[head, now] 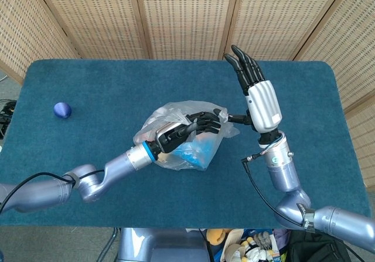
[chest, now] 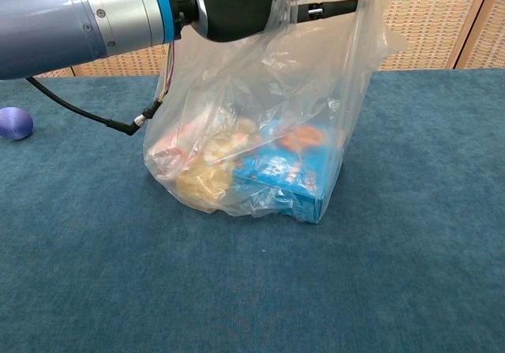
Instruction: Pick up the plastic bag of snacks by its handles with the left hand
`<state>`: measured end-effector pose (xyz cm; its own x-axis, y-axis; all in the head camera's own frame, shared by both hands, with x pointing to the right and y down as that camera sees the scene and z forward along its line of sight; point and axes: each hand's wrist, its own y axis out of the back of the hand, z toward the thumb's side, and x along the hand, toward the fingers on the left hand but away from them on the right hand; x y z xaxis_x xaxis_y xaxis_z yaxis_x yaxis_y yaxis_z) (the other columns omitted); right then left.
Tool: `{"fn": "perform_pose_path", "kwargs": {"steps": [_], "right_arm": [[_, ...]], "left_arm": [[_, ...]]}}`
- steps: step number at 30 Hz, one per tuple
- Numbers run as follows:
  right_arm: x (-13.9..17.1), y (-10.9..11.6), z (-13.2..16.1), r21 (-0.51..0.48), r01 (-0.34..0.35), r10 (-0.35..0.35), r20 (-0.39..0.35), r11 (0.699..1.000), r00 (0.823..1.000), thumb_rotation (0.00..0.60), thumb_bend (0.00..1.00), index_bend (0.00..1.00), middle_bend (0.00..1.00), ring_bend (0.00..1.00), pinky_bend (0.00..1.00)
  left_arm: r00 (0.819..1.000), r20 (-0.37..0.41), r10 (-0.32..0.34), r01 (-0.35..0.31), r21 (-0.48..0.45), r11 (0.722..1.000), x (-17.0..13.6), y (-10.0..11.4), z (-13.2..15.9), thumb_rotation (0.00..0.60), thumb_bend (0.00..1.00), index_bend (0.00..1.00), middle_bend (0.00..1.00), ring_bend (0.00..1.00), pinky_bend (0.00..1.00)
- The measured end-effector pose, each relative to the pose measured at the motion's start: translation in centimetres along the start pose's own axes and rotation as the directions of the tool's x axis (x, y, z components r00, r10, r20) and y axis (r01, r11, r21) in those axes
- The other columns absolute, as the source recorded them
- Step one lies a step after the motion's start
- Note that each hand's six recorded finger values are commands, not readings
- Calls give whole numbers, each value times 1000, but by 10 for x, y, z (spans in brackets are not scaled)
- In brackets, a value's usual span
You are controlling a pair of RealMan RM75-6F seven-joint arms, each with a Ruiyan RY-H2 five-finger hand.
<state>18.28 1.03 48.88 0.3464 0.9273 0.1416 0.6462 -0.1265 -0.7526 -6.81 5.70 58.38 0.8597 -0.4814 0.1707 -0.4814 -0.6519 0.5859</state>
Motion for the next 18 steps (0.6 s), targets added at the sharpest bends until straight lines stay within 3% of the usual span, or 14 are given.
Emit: {"fn": "perform_pose_path", "kwargs": {"steps": [18], "right_arm": [[-2,0,6,-3,-4,4,-12,1000,1000,600,136,6,0,0,96]], "left_arm": [[1000,5,1,-1,-7,1000,9,-6,1,279,302,260,135,120,158]]}}
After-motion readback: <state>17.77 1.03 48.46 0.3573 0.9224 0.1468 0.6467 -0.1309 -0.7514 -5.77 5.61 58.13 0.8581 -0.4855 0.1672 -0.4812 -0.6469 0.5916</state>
